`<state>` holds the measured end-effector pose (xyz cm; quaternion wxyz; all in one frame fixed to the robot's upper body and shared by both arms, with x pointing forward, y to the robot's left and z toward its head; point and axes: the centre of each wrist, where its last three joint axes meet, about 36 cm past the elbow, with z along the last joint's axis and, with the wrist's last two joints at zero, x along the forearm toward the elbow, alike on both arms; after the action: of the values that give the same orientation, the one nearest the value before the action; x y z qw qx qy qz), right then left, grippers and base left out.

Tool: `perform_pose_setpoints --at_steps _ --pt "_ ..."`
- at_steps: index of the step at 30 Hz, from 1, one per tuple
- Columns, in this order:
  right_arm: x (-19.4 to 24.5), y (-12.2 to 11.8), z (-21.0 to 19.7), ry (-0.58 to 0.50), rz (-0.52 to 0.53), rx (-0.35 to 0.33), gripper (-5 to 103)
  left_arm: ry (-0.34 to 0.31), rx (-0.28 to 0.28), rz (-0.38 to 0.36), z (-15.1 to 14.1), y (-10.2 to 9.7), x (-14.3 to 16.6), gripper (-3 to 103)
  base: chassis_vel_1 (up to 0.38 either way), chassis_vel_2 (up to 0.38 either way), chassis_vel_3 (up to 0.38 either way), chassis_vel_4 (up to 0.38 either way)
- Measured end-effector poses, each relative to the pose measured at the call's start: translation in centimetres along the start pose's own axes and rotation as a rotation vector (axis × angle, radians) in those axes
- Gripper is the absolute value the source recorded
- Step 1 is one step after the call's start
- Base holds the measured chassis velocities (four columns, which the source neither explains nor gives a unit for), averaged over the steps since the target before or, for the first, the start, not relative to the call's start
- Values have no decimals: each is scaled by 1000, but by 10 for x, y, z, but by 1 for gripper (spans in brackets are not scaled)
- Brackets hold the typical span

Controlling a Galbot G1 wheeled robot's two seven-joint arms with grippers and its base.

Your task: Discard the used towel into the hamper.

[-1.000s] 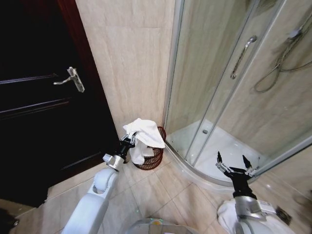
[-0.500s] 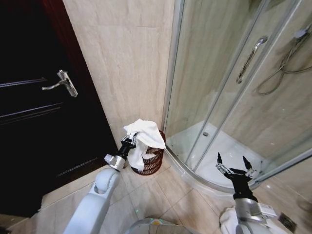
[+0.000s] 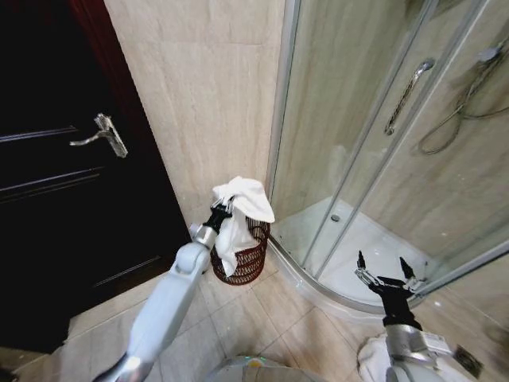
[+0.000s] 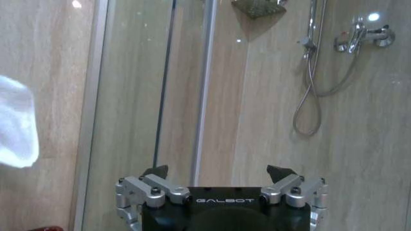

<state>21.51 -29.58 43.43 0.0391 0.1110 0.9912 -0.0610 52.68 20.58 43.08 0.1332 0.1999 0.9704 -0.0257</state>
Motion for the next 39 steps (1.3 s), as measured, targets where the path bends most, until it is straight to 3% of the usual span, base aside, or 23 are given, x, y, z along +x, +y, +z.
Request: perform_pose_setpoints --at_steps 7,13,20,24,25,27,28,32,33,39 --pt "1 -1 14 35 6 1 100 -3 -29 -35 33 10 -40 7 0 0 0 0" --pt "2 -2 22 49 9 -2 100 45 -25 -58 55 5 -42 7 0 0 0 0" --pt "3 -1 24 48 8 -8 100 104 -91 -83 65 9 -29 7 0 0 0 0" --pt "2 0 23 42 6 -11 100 207 -85 -79 80 2 -1 7 0 0 0 0" --pt "2 0 23 42 6 -11 100 207 -85 -79 80 2 -1 7 0 0 0 0" --pt "3 0 21 39 5 -16 100 280 -94 -75 88 -3 15 7 0 0 0 0" --pt "3 0 21 39 5 -16 100 280 -94 -75 88 -3 15 7 0 0 0 0" --pt "3 1 19 34 1 -20 100 431 -103 -33 89 1 30 7 0 0 0 0" --pt "3 1 19 34 1 -20 100 431 -103 -33 89 1 30 7 0 0 0 0" --pt "4 3 14 24 -10 -15 100 588 -72 33 74 7 30 7 0 0 0 0"
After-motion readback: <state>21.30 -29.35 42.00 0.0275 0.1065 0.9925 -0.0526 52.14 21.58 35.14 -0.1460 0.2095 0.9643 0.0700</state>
